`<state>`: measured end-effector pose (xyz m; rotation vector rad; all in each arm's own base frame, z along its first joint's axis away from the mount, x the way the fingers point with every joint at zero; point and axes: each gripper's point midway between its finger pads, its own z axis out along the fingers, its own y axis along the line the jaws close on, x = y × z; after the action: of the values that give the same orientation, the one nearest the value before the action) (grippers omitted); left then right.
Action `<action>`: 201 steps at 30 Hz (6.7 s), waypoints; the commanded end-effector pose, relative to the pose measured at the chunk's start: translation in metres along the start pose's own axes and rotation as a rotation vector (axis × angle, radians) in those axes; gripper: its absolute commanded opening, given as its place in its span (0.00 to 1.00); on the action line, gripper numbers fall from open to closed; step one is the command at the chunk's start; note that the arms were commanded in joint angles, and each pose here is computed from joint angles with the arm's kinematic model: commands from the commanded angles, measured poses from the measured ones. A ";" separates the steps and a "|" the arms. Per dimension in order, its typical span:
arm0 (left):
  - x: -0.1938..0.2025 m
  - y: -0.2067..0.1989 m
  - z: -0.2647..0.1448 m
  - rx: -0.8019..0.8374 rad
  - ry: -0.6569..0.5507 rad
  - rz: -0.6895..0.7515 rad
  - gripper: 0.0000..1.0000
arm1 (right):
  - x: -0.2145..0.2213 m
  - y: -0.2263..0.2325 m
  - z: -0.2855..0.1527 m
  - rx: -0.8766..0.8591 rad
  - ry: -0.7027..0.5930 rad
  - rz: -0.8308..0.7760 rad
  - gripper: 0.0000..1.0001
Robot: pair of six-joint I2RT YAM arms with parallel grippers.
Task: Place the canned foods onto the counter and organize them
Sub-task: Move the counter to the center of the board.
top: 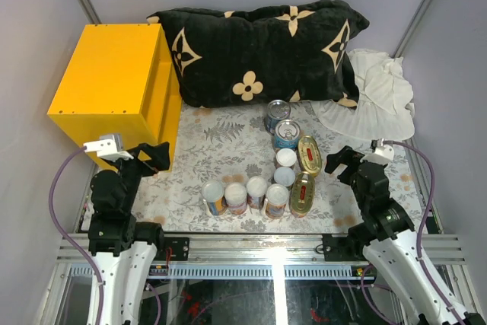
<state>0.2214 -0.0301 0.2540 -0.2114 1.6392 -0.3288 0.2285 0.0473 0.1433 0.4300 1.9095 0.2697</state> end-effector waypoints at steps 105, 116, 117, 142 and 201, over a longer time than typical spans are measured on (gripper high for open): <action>-0.145 -0.033 0.022 -0.163 0.085 -0.517 1.00 | 0.083 0.497 -0.136 -1.610 -0.049 -0.197 0.00; -0.256 0.000 0.068 -0.342 -0.068 -0.210 1.00 | 0.066 0.468 -0.114 -1.296 -0.162 -0.118 0.00; -0.258 0.000 0.085 -0.314 -0.064 -0.183 1.00 | 0.064 0.467 -0.113 -1.286 -0.173 -0.121 0.00; -0.271 0.021 0.316 0.285 -0.079 0.197 1.00 | 0.040 0.401 -0.065 -0.947 -0.311 -0.139 0.00; -0.101 0.115 0.405 0.564 0.044 -0.090 1.00 | 0.077 0.403 -0.128 -1.210 -0.164 -0.315 0.00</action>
<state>0.6500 0.0660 0.3252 0.1658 1.4874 -0.6342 0.1685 0.4435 0.2809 -0.6057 1.2889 1.0018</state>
